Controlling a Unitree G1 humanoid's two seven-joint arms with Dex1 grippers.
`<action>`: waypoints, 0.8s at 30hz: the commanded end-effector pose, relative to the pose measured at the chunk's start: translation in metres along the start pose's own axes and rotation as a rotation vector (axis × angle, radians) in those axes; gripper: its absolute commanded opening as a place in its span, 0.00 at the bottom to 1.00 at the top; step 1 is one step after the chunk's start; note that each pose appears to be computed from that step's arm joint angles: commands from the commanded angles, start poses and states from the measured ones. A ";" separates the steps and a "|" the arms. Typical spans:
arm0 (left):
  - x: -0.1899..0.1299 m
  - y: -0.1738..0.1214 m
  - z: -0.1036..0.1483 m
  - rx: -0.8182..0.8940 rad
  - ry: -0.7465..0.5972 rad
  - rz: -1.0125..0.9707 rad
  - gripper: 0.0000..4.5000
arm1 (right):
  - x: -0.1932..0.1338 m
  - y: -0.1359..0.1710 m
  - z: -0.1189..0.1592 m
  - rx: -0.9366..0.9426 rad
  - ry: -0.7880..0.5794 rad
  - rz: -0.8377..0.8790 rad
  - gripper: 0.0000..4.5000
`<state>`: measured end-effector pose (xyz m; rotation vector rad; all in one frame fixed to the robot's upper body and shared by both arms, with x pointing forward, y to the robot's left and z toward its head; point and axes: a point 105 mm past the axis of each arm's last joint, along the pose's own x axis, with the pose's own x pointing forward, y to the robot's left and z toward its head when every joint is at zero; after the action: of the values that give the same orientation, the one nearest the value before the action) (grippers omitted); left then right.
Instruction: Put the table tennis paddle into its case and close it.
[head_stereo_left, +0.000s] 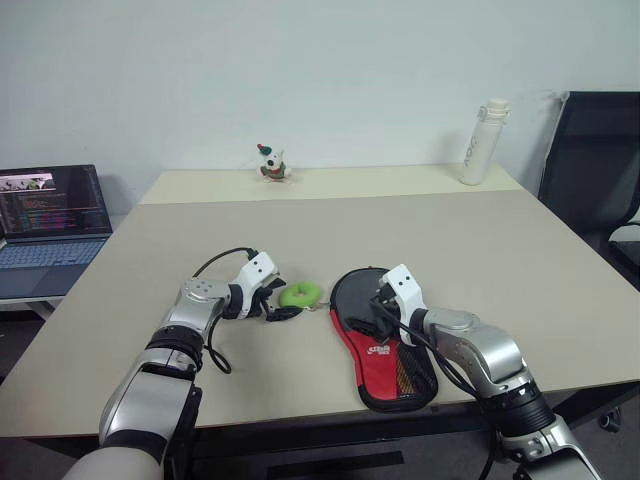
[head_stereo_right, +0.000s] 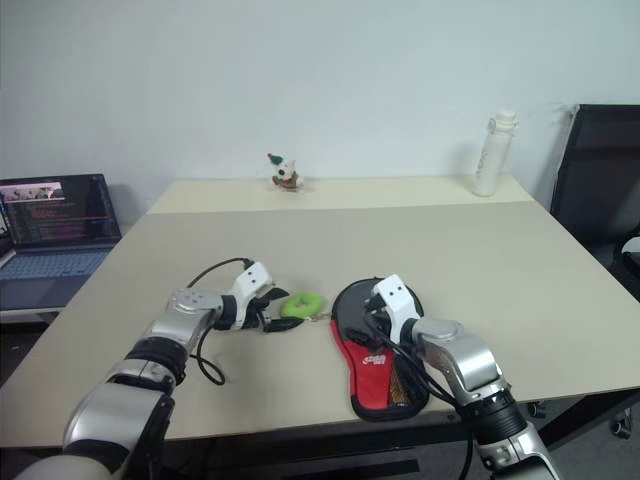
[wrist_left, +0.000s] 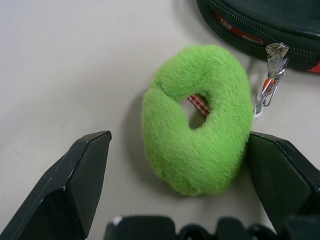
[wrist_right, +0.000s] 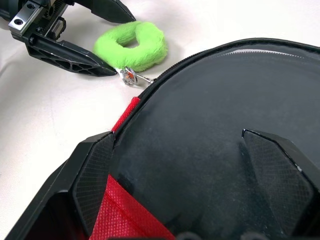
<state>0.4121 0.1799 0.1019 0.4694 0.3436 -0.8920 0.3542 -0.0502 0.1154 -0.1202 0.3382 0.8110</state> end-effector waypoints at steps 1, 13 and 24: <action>0.005 -0.012 -0.029 -0.041 0.098 -0.023 0.78 | -0.004 -0.004 0.017 -0.049 -0.056 -0.022 1.00; 0.010 -0.019 -0.026 -0.086 0.068 -0.056 0.01 | 0.003 -0.006 0.023 -0.092 -0.093 -0.072 1.00; 0.014 0.003 0.015 -0.162 -0.052 0.067 0.01 | 0.023 -0.010 -0.026 -0.087 0.076 -0.109 1.00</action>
<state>0.4145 0.1633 0.0929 0.3174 0.3888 -0.8620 0.3712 -0.0479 0.0931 -0.2342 0.3247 0.7100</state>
